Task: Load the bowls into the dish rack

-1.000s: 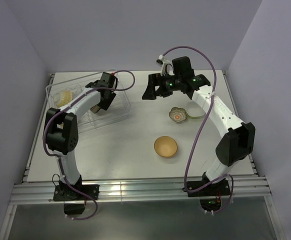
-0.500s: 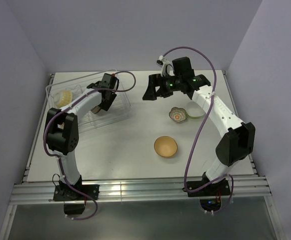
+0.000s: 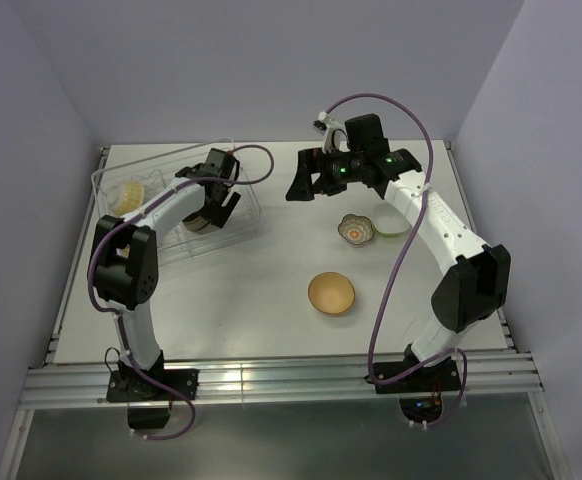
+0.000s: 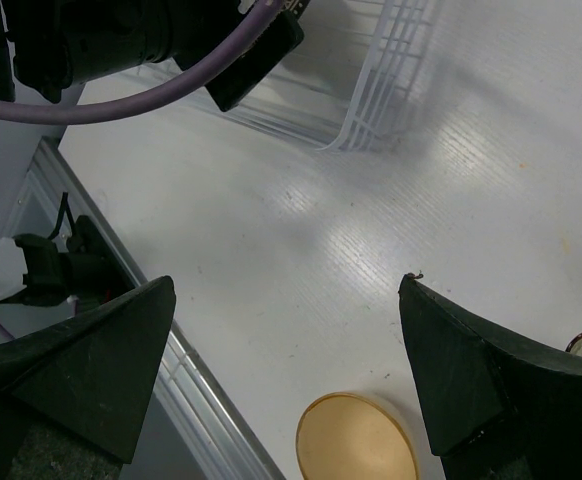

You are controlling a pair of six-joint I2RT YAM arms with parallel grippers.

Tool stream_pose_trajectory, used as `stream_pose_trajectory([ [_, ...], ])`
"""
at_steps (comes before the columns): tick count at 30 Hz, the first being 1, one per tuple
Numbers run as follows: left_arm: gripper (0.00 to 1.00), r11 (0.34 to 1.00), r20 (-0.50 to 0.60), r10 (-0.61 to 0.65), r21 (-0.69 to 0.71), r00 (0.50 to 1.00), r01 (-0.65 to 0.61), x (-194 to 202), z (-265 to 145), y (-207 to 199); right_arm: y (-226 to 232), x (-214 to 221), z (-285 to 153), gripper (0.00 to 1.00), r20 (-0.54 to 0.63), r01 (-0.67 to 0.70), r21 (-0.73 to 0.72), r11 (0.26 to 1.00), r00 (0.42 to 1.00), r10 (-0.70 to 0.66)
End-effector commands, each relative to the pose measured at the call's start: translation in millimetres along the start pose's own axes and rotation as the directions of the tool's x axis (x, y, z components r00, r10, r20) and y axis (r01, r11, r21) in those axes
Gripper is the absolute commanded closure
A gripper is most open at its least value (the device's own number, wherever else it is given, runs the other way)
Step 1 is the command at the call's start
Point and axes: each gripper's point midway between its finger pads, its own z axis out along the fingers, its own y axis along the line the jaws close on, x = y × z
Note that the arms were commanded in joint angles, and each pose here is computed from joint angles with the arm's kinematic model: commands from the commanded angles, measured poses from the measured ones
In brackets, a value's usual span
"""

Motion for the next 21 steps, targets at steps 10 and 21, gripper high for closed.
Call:
stream_pose_trajectory([
  [10,0.02,0.992,-0.022,-0.007,0.125,1.0,0.01,9,-9,-22,9,-10,-14,0.0,0.039,0.038,-0.01,0.999,0.999,-0.037],
  [21,0.07,0.984,0.014,-0.021,0.175,1.0,0.018,3,-23,-24,8,-12,-13,0.0,0.042,0.04,-0.011,0.999,0.998,-0.04],
])
